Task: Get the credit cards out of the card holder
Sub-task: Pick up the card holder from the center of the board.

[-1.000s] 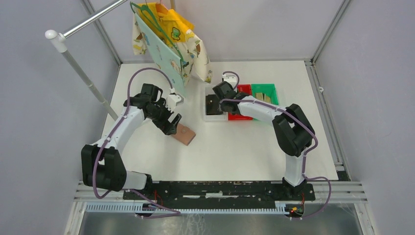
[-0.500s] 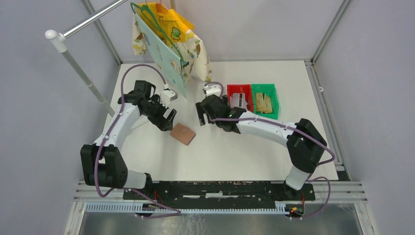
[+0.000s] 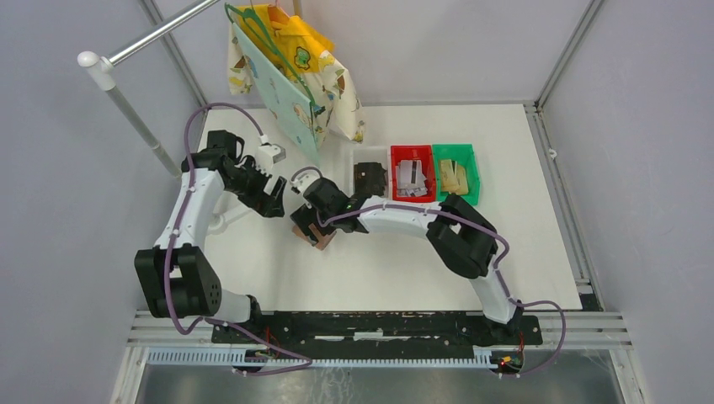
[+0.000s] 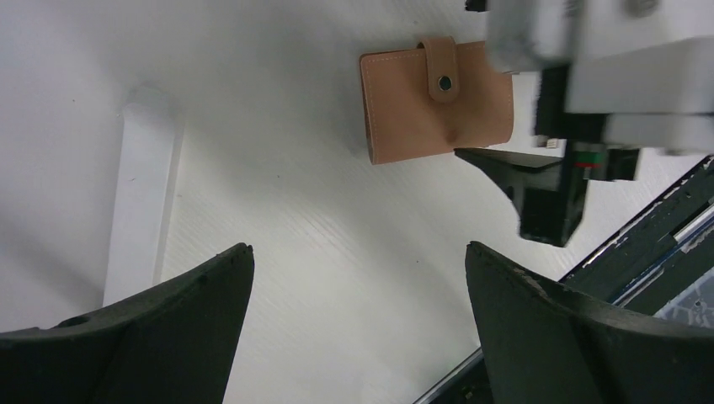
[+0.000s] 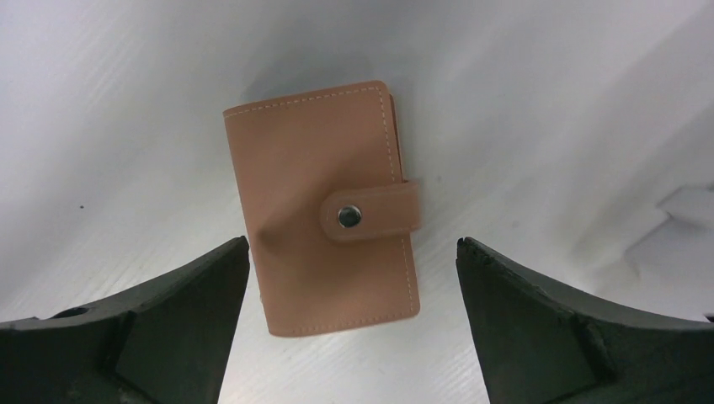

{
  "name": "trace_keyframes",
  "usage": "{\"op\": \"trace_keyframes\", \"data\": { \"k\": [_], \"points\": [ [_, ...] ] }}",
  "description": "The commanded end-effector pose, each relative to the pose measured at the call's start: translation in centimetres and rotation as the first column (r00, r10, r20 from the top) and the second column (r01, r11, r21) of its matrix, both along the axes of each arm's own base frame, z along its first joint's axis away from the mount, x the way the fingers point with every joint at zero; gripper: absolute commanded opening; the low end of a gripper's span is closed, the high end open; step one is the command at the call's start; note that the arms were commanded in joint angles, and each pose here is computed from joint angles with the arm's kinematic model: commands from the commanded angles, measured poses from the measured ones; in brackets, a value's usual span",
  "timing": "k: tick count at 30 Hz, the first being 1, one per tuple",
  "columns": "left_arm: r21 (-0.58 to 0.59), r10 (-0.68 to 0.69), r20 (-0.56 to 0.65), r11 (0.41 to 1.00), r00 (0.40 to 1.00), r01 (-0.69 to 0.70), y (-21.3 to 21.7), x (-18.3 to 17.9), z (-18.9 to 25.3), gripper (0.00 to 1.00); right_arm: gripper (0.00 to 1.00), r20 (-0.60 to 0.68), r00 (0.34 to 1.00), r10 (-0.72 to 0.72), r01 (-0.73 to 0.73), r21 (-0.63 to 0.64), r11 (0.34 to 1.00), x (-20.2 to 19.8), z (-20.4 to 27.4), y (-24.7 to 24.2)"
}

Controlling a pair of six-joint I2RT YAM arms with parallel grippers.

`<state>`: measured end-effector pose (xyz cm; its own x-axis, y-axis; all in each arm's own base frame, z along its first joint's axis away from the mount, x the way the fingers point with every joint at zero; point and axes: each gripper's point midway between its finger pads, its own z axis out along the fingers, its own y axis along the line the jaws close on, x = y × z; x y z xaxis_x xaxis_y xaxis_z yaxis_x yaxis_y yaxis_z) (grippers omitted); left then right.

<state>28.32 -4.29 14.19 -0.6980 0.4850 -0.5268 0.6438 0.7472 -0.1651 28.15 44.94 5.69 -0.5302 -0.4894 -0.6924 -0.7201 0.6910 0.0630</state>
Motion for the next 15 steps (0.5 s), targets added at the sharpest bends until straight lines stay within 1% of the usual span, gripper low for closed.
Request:
{"op": "trace_keyframes", "data": {
  "k": [1, 5, 8, 10, 15],
  "points": [
    [-0.030, -0.057, 0.040, 0.998, 0.998, 0.058, -0.6, 0.2, 1.7, 1.00, 0.98, 0.027, 0.997, 0.070, -0.069, -0.016, 0.997, 1.0, 0.2, 1.9],
    [-0.053, -0.057, 0.013, 0.997, 0.998, 0.058, -1.0, -0.4, 1.3, 1.00, 0.98, -0.016, 0.994, 0.111, -0.111, -0.041, 0.993, 0.4, -2.4, 2.3],
    [-0.082, -0.054, -0.020, 0.995, 0.998, 0.053, -1.4, -0.7, 0.7, 1.00, 0.98, -0.058, 0.987, 0.151, -0.154, -0.040, 0.987, -1.2, -4.2, 3.1],
    [-0.079, -0.037, -0.033, 0.996, 0.999, 0.035, -1.3, -0.5, 0.6, 1.00, 0.98, -0.093, 0.980, 0.175, -0.179, -0.034, 0.983, -2.8, -5.1, 3.7],
    [-0.050, 0.043, -0.002, 0.998, 0.999, -0.043, -0.5, 1.3, 2.3, 1.00, 0.98, -0.068, 0.988, 0.139, -0.144, -0.061, 0.988, -4.2, -6.0, 3.4]
  ]
}}
